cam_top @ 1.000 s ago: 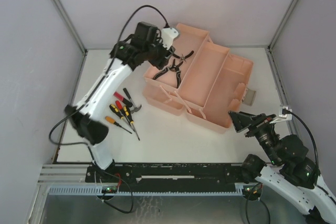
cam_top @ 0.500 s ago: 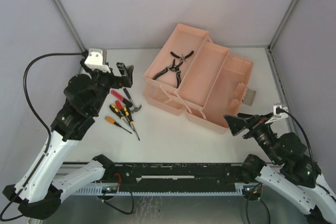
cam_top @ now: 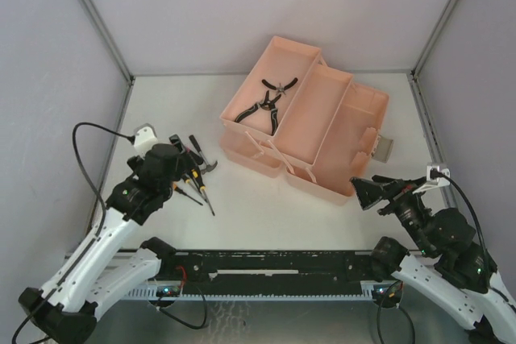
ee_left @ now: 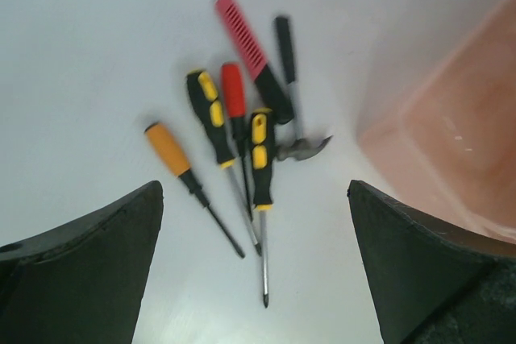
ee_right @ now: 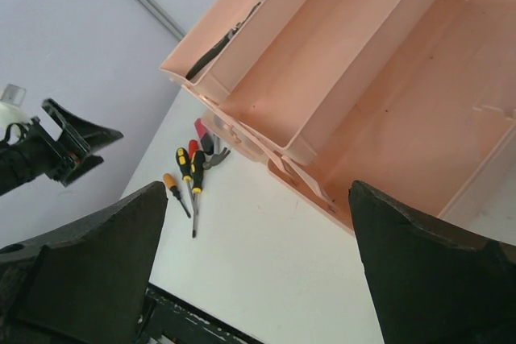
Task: Pack the tool kit
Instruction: Pick up the screwdriver from the center of the board.
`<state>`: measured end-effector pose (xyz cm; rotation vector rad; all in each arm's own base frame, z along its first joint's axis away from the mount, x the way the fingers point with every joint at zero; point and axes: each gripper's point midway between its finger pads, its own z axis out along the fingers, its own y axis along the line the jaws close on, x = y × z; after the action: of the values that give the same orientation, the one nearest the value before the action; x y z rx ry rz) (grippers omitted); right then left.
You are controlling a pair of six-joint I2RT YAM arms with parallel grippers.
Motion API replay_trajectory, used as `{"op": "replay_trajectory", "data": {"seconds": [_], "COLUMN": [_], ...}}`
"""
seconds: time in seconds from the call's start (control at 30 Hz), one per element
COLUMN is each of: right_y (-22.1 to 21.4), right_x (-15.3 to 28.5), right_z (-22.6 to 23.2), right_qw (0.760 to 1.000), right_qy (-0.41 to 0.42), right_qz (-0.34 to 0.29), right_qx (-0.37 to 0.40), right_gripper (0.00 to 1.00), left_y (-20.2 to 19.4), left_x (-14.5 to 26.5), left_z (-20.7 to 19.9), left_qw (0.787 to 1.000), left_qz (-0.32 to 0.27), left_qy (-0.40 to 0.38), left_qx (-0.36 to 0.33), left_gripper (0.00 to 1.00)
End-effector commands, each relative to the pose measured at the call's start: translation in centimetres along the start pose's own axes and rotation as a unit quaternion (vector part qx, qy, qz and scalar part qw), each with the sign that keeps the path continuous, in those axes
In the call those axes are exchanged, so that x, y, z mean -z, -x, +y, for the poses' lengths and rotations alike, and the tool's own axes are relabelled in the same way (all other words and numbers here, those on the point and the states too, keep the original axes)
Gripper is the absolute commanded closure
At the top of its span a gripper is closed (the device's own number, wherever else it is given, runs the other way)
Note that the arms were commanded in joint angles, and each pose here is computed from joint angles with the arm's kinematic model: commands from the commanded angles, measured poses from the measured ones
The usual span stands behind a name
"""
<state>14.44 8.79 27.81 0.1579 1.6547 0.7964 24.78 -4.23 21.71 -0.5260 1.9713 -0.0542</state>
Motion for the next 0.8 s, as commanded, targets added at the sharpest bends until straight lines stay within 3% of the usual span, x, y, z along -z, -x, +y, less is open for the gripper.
{"op": "replay_trajectory", "data": {"seconds": [0.0,0.37,0.57,0.77], "right_y": [0.9,0.9,1.2,1.3], "right_x": [0.0,0.1,0.3,0.3], "right_z": [-0.6,-1.5,-1.9,-1.9], "right_qw": [1.000,0.998,0.998,0.997], "right_qy": [-0.028,-0.052,-0.057,-0.061], "right_qz": [-0.010,-0.017,-0.025,-0.028], "right_qx": [-0.003,-0.016,-0.019,-0.025], "right_gripper": [0.05,0.05,0.05,0.05], "left_y": [-3.1,-8.8,-9.1,-9.8], "left_x": [-1.0,-4.6,-5.7,-6.4], "left_z": [3.2,5.5,6.4,6.4], "left_qw": [0.993,0.980,0.969,0.961], "left_qz": [0.019,0.078,0.085,0.132], "left_qy": [0.090,0.110,0.139,0.183], "left_qx": [0.071,0.147,0.185,0.161], "left_gripper": [0.00,0.00,0.02,0.09]}}
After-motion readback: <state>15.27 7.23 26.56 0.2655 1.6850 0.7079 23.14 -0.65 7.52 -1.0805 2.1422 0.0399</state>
